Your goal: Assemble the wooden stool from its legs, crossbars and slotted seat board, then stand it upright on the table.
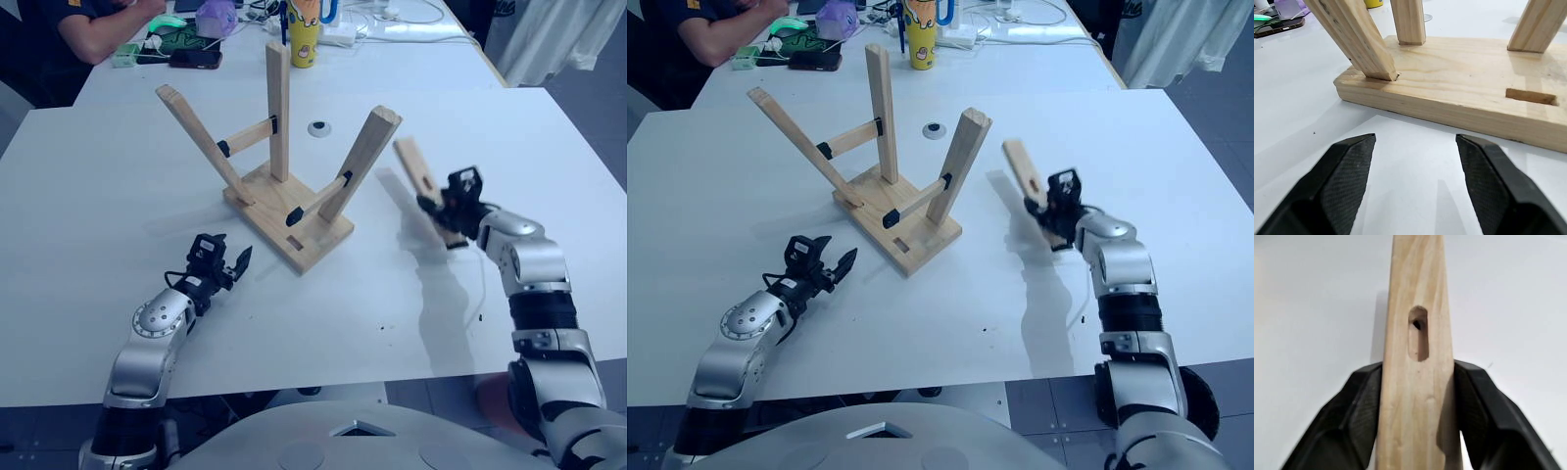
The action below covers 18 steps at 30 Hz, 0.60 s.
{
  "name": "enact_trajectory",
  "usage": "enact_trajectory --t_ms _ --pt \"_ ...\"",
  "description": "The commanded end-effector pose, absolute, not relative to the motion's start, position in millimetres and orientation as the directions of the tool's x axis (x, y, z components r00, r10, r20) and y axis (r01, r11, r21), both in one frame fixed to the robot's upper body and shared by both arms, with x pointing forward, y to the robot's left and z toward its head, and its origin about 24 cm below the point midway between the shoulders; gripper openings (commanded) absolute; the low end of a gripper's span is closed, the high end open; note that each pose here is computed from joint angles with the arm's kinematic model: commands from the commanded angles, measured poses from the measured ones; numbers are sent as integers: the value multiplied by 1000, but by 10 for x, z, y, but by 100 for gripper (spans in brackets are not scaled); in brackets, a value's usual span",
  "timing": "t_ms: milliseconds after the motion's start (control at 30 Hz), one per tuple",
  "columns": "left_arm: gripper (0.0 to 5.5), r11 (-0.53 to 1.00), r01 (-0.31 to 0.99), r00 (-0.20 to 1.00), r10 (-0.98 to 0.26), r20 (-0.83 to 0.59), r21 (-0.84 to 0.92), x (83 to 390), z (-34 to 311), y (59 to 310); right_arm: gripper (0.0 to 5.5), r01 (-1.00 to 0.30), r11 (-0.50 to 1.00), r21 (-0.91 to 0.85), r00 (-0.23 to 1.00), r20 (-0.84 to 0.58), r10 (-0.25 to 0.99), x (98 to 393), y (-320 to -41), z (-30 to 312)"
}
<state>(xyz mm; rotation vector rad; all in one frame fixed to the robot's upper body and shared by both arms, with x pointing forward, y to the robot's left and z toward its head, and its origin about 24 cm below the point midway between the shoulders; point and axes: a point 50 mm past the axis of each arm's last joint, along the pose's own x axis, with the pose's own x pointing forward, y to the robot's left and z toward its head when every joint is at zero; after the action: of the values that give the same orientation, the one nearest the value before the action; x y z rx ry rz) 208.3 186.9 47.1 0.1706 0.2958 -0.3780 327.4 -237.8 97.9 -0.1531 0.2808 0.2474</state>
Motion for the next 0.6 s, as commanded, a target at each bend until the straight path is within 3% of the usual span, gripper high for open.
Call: enact_trajectory --t_ms 33,167,300,467,600 --pt "304 926 376 915 -364 -175 35 2171 753 1805 206 -219 963 -161 966 101 236 3489 -2287 1718" --pt "304 907 408 912 -400 89 -104 2266 1312 1702 206 -311 921 -236 797 463 388 3419 -1980 2526" --pt "324 821 534 826 -454 335 -203 2210 1863 1566 206 -501 813 -297 573 589 569 3181 -1633 3036" --pt "389 715 652 721 -480 500 -253 2087 2287 1457 206 -725 553 -411 343 481 807 2896 -1350 3203" --pt "446 661 695 679 -473 562 -283 2035 2485 1412 206 -723 489 -489 376 315 871 2890 -1241 3035"
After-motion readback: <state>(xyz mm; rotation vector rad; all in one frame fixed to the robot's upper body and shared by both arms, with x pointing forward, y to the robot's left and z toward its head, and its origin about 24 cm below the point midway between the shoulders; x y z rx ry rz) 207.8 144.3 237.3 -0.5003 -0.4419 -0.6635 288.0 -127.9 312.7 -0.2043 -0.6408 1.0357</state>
